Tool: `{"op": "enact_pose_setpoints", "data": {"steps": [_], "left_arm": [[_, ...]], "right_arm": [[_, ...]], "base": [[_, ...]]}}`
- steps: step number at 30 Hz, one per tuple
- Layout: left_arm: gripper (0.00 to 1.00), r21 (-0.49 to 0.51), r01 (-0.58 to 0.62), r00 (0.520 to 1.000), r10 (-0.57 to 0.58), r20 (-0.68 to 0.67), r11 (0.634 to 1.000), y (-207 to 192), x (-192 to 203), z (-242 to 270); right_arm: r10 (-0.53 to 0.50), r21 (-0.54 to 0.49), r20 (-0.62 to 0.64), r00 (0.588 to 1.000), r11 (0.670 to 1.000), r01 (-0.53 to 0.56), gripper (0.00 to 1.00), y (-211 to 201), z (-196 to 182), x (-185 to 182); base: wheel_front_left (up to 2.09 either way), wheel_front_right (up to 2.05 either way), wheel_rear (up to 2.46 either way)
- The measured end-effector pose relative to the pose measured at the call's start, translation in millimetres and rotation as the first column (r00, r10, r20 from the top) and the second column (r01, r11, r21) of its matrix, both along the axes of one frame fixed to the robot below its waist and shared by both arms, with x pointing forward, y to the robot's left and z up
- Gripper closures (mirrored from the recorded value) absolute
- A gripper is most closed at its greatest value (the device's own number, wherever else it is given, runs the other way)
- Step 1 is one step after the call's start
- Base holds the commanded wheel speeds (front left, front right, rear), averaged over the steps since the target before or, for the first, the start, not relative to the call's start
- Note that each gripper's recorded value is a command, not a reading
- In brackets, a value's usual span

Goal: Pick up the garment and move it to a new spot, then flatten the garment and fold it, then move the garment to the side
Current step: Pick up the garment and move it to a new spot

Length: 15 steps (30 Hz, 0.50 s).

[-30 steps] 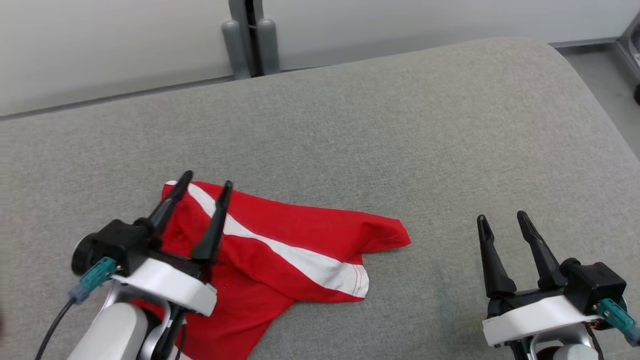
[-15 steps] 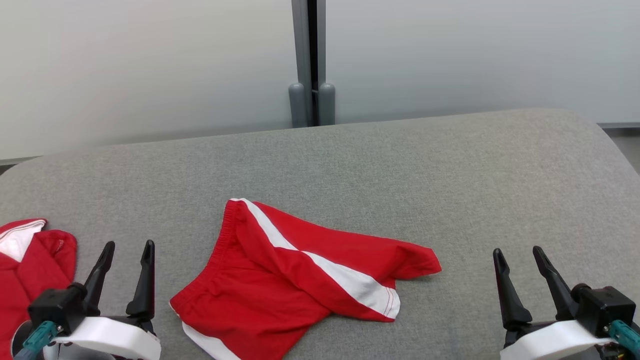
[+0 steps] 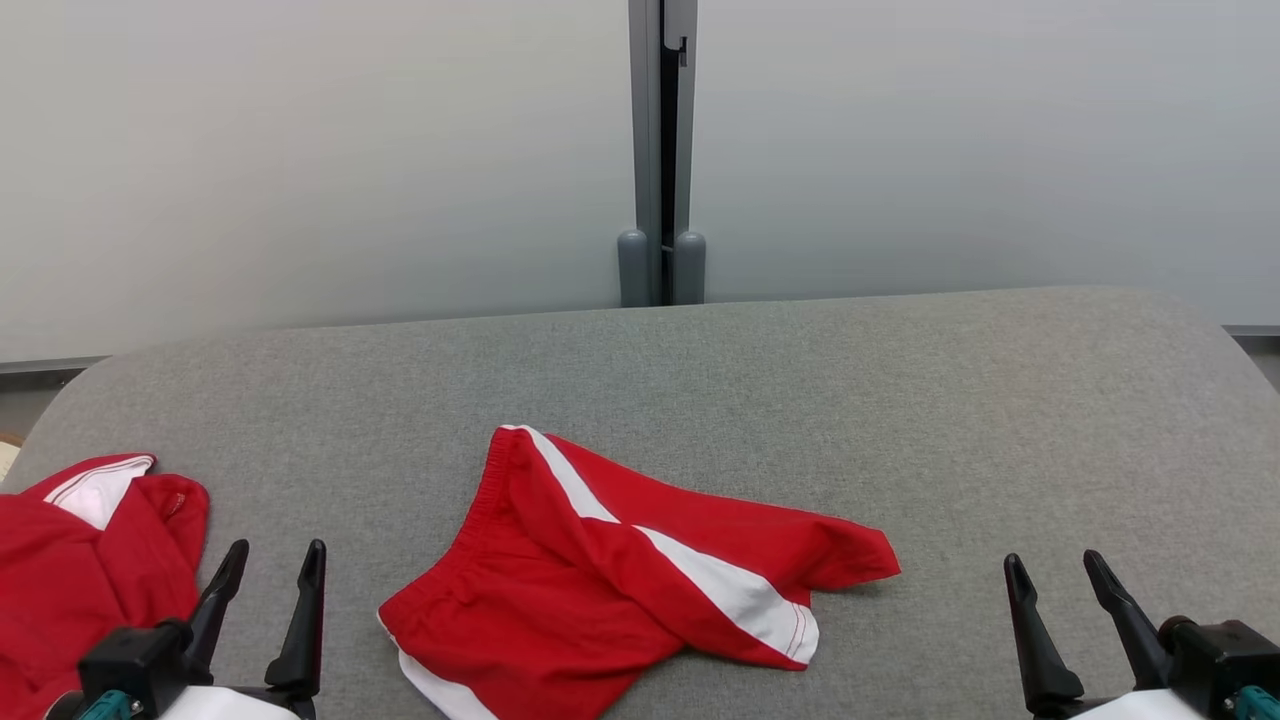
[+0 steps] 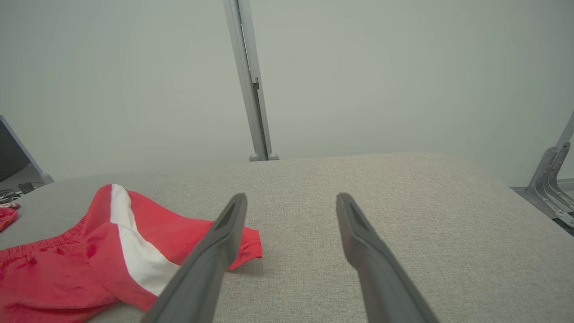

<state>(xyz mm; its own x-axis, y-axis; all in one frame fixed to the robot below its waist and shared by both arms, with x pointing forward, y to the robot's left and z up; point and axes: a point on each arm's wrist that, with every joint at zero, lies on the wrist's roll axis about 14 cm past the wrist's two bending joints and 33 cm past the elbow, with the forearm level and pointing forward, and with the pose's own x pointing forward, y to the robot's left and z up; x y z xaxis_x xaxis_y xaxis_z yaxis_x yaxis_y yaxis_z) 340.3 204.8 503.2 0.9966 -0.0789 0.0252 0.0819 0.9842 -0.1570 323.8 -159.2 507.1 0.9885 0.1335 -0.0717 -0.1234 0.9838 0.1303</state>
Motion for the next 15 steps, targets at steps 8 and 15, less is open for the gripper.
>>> {"op": "enact_pose_setpoints", "data": {"steps": [8,15], "left_arm": [[0.0,-0.005,-0.002,1.0,0.002,-0.003,1.0,0.8,-2.0,-0.9],[0.0,-0.002,-0.004,1.0,0.004,-0.008,1.0,1.0,-3.6,-2.9]], "right_arm": [[-0.001,0.0,0.0,1.0,1.0,0.001,0.0,-0.5,1.6,-2.3],[-0.001,0.004,0.005,1.0,1.0,0.001,0.0,-0.9,4.5,-2.2]], "base": [[0.0,0.0,0.0],[0.0,0.0,0.0]]}}
